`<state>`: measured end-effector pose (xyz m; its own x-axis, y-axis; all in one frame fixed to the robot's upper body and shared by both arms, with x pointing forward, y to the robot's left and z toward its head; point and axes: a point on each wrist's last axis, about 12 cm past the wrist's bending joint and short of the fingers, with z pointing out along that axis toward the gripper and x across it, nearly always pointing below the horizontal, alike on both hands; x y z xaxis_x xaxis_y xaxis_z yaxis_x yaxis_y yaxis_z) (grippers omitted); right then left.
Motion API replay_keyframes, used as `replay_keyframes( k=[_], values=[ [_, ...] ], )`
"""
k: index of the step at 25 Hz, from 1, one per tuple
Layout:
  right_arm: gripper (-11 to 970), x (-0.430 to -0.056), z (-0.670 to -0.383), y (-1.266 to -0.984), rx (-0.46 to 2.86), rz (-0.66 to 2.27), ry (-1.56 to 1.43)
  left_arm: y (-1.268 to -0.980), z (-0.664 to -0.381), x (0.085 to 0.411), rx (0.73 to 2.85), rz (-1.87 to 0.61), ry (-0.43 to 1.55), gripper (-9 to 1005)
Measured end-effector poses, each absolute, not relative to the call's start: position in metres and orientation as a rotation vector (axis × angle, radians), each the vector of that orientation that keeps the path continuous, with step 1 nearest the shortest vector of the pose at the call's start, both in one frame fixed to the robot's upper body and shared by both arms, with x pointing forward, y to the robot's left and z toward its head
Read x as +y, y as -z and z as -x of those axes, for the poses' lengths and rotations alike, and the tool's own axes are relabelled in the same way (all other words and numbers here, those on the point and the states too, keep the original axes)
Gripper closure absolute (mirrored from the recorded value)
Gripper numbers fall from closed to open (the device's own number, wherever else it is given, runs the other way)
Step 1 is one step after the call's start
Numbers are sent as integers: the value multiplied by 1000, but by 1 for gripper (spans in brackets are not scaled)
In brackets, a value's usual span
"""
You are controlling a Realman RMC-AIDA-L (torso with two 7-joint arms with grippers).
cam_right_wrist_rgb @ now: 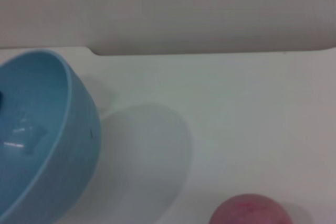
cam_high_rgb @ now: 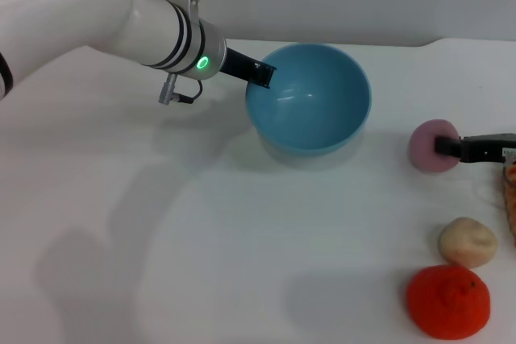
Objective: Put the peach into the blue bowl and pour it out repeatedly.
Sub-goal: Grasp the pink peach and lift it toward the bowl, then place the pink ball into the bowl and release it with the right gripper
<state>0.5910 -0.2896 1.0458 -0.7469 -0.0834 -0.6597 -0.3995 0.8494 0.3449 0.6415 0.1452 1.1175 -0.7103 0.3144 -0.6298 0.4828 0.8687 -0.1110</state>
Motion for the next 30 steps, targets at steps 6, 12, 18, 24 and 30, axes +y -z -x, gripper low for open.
replay_keyframes(
  k=[6, 12, 18, 24, 30],
  values=[
    [813, -293, -594, -1059, 2318, 369, -650, -1116, -641, 147, 2415, -565, 358, 998],
    [860, -289, -594, -1123, 2054, 473, -901, -1114, -639, 140, 2388, -597, 350, 998],
    [905, -255, -598, -1136, 2006, 608, -1049, -1107, -629, 113, 2368, -692, 394, 997],
    [897, -230, -604, -1112, 2110, 661, -995, -1106, -626, 111, 2378, -668, 438, 997],
    [801, -227, -607, -1104, 2128, 660, -929, -1104, -626, 112, 2379, -666, 439, 997]
  ],
)
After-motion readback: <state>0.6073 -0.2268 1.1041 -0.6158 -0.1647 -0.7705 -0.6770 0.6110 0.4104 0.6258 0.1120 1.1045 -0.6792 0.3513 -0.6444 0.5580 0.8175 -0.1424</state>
